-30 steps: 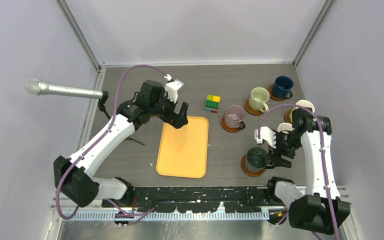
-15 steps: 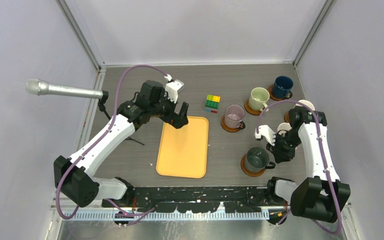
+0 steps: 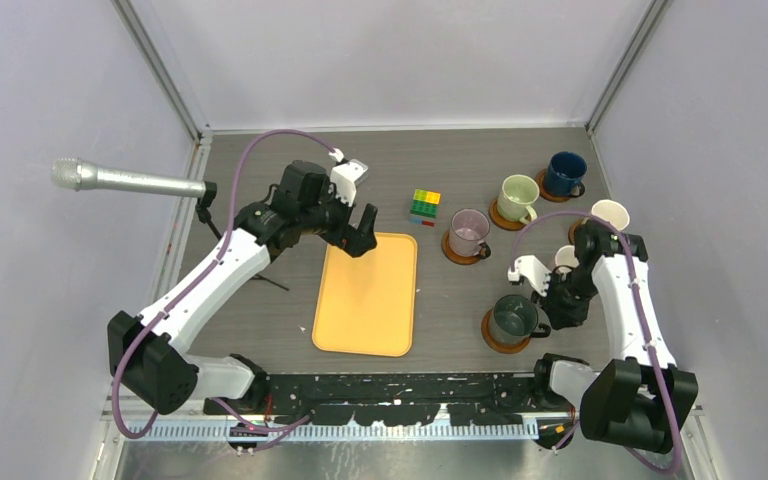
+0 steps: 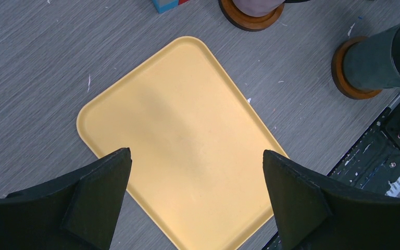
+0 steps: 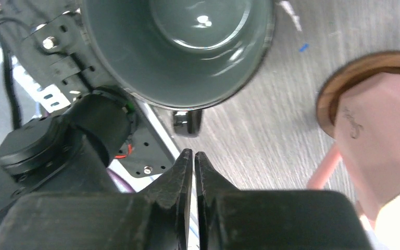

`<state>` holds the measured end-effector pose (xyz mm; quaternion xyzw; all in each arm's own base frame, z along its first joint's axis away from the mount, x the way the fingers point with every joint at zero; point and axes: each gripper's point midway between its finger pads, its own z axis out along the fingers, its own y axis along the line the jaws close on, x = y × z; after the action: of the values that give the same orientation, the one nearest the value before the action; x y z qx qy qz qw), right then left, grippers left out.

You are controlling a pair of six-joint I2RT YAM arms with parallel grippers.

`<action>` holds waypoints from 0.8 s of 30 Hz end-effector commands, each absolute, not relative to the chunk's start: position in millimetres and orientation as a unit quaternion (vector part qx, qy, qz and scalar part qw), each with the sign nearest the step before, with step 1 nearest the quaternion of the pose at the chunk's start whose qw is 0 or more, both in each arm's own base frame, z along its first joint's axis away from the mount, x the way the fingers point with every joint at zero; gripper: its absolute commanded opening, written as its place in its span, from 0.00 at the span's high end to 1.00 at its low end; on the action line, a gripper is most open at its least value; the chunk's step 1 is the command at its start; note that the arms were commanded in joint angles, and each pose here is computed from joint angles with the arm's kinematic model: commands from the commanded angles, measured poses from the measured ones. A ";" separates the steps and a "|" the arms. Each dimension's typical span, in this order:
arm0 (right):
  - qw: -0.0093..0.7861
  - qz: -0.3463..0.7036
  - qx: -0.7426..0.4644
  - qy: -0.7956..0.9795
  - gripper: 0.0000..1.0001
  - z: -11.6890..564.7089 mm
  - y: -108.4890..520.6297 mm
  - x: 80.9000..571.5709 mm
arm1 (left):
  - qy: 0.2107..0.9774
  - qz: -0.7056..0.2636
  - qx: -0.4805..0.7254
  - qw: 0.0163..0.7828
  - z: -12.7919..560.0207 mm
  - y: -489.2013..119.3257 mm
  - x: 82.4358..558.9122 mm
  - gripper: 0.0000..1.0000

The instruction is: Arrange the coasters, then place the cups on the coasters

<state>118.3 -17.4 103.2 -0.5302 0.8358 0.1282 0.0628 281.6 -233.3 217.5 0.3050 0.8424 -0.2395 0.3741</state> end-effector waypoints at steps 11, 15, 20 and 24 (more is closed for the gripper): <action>0.083 0.086 -0.501 0.857 0.92 87.0 -26.6 137.8 | 0.832 -0.244 0.311 0.390 225.7 -238.6 285.8 0.00; 0.077 0.097 -0.497 0.859 0.92 82.9 -22.3 129.2 | 0.832 -0.245 0.310 0.389 225.2 -238.8 285.5 0.00; 0.077 0.116 -0.496 0.857 0.92 83.4 -13.2 116.7 | 0.832 -0.246 0.310 0.388 224.6 -239.5 285.8 0.00; 0.077 0.128 -0.496 0.855 0.91 84.5 -6.0 105.9 | 0.832 -0.249 0.312 0.387 223.6 -240.5 285.2 0.00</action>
<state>121.2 -18.0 81.0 -0.5002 0.8564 0.1034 0.0757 281.6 -233.3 217.2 0.3048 0.8427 -0.2395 0.3736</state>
